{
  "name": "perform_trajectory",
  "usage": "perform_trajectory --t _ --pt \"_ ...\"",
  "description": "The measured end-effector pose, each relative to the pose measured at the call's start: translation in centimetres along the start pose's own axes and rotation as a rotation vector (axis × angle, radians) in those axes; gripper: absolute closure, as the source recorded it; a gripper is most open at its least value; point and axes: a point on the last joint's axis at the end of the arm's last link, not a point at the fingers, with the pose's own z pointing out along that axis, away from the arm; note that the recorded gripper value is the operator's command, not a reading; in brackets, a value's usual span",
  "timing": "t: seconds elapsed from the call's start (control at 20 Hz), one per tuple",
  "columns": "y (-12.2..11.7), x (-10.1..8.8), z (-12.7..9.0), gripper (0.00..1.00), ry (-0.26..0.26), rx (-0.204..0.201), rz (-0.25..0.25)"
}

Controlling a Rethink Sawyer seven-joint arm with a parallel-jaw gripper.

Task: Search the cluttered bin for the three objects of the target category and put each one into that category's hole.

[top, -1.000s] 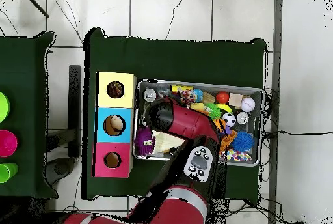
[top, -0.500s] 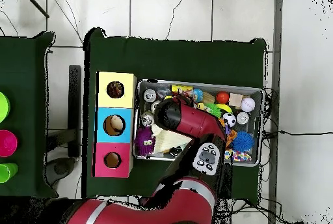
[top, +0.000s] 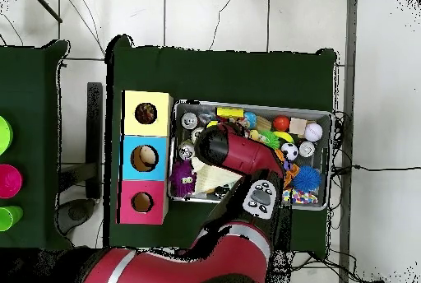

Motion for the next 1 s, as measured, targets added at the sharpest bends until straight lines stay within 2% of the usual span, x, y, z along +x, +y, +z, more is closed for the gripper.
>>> perform_trajectory --t 0.25,0.3,1.0 --pt "-0.01 -0.08 0.00 0.00 -0.006 0.000 0.000" --pt "-0.01 -0.10 0.00 1.00 -0.008 0.000 0.000" --pt "-0.14 -0.39 0.04 1.00 -0.032 0.002 0.002"
